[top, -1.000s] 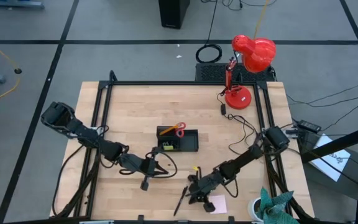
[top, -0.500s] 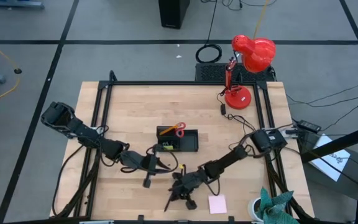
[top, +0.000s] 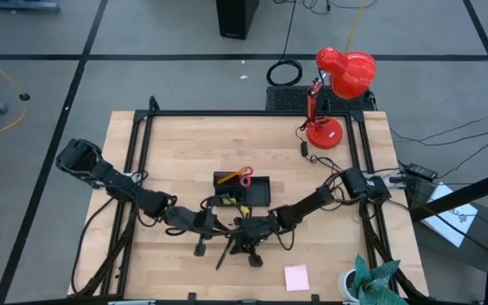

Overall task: Pick and place office supplies into organizer
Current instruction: Put the black pen into the black desk organizer

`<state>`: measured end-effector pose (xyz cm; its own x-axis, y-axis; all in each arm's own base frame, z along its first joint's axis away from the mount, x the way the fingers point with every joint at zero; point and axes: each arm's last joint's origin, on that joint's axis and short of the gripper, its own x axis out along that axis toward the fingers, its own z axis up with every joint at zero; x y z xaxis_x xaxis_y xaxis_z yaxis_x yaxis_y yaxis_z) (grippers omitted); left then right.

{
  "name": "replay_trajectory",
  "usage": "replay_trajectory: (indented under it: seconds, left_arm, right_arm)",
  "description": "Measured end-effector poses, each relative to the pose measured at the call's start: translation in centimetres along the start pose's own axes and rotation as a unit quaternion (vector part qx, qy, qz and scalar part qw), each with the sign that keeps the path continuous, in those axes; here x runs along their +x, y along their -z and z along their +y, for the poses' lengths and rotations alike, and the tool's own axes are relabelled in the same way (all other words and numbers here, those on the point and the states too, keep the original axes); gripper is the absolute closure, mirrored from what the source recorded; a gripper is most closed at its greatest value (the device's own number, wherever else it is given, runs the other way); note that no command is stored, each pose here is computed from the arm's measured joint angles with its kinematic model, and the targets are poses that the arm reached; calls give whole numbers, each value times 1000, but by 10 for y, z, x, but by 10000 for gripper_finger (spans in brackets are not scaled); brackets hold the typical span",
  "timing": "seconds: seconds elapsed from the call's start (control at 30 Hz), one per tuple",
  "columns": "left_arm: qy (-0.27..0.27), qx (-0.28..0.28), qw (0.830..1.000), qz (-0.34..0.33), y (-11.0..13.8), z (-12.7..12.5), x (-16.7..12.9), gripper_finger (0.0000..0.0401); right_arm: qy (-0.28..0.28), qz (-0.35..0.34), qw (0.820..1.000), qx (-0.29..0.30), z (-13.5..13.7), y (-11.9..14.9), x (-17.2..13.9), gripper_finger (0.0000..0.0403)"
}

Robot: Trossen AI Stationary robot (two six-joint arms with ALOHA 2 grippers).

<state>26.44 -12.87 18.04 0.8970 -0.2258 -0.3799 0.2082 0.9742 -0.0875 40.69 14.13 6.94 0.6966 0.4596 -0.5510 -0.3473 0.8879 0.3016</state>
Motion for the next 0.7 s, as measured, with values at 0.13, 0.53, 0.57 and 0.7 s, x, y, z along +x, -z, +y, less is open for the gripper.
replay_trajectory:
  seconds: [0.13,0.53,0.57,0.7]
  left_arm:
    - [7,12,1000,1,1,-5,-1,368]
    - [0,54,998,-25,2,-27,-7,368]
    - [2,49,998,-32,0,-28,-8,368]
    - [-24,25,999,-37,1,-30,-9,374]
  right_arm:
    - [-43,22,998,-27,19,-12,-18,403]
    - [66,-167,974,-138,42,-33,-154,403]
    - [94,-176,971,-131,40,-30,-164,403]
    - [184,-183,961,-95,35,-6,-195,403]
